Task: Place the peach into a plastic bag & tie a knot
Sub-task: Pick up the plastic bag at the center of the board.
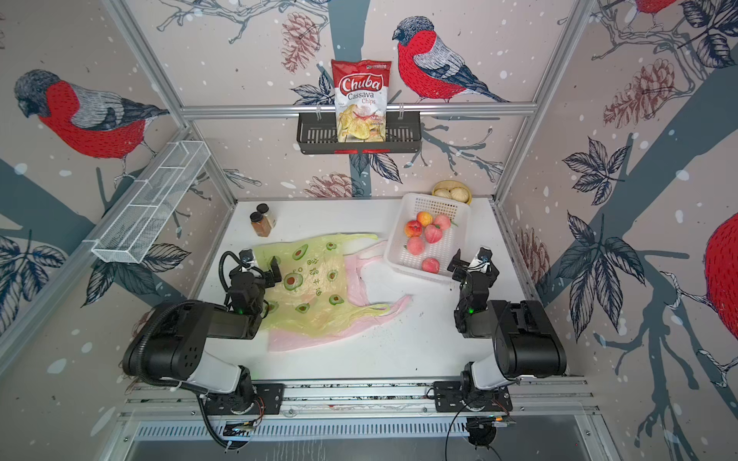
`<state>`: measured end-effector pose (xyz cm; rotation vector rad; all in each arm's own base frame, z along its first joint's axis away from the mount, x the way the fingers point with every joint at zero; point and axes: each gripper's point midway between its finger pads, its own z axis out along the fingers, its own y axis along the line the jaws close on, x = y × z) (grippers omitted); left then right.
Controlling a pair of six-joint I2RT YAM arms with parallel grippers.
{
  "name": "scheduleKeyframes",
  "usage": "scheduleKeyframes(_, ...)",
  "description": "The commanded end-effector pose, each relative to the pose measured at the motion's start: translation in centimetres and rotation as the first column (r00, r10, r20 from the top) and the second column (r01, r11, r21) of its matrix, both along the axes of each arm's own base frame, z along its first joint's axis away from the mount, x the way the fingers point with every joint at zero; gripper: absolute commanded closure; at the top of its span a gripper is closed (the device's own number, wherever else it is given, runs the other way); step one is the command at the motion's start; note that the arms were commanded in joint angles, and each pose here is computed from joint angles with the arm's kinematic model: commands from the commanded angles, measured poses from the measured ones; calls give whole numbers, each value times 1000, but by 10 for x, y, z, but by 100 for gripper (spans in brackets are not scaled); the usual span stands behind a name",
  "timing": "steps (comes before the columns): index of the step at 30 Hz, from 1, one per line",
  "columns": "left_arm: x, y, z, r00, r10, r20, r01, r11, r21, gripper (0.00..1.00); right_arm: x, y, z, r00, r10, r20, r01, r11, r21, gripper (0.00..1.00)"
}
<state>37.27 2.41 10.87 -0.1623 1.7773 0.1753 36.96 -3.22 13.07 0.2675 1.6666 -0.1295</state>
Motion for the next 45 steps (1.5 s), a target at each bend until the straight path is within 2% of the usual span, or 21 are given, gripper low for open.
scheduleKeyframes(1, 3, 1, 17, 998, 6, 70, -6, 1000, -1, 2, -1, 0, -5, 1000, 4, -23, -4, 1000, -11, 0)
scheduleKeyframes(21, 6, 2, 20, 998, -4, 67, 5, 1000, -15, 2, -1, 0, -3, 1000, 10, -14, -10, 1000, -5, 0)
scheduleKeyframes(23, 11, -1, 28, 999, -14, 41, 14, 1000, 4, 2, -3, -6, 6, 1000, -26, -2, 26, 1000, 3, 0)
scheduleKeyframes(25, 14, 3, 44, 999, 51, 13, -51, 998, 20, 2, -5, -13, 18, 997, -77, -20, 78, 997, 17, 0)
scheduleKeyframes(27, 14, 12, 64, 988, 153, -14, -154, 987, -49, 3, -9, -31, 36, 980, -195, -41, 198, 975, 101, 0)
scheduleKeyframes(29, 12, 13, 82, 981, 192, -36, -196, 966, -172, 4, -20, -51, 43, 938, -331, -101, 345, 913, 219, 0)
scheduleKeyframes(30, 9, 10, 89, 979, 196, -53, -203, 944, -260, 4, -24, -57, 45, 927, -348, -141, 375, 883, 282, 0)
scheduleKeyframes(31, 8, 0, 96, 986, 150, -73, -166, 931, -324, 9, -25, -57, 45, 930, -322, -178, 365, 870, 332, 2)
scheduleKeyframes(32, 10, -23, 105, 997, 27, -77, -55, 921, -387, 22, -26, -53, 46, 941, -263, -212, 327, 867, 375, 16)
scheduleKeyframes(33, 11, -53, 114, 987, -141, -76, 94, 895, -437, 41, -26, -45, 50, 952, -200, -233, 282, 870, 404, 29)
scheduleKeyframes(34, 9, -77, 116, 960, -261, -98, 187, 862, -471, 51, -28, -37, 53, 957, -150, -246, 246, 873, 422, 33)
scheduleKeyframes(36, -3, -132, 105, 877, -426, -223, 274, 823, -497, 56, -32, -10, 68, 969, -18, -245, 130, 884, 449, 35)
scheduleKeyframes(37, -10, -155, 97, 834, -472, -286, 310, 830, -463, 58, -34, 2, 75, 972, 31, -233, 80, 889, 451, 34)
scheduleKeyframes(39, -24, -192, 74, 772, -480, -416, 346, 867, -358, 57, -41, 35, 95, 970, 143, -197, -40, 891, 453, 31)
scheduleKeyframes(40, -27, -202, 64, 752, -482, -449, 353, 871, -342, 57, -43, 50, 102, 964, 189, -187, -87, 890, 448, 30)
scheduleKeyframes(42, -27, -218, 38, 717, -494, -491, 343, 864, -369, 53, -49, 83, 116, 949, 256, -181, -159, 890, 427, 28)
scheduleKeyframes(44, -23, -230, 18, 698, -492, -520, 335, 866, -370, 44, -53, 110, 120, 932, 302, -202, -203, 894, 399, 27)
scheduleKeyframes(45, -18, -234, 9, 697, -482, -531, 330, 873, -359, 43, -55, 122, 120, 924, 315, -218, -216, 899, 382, 26)
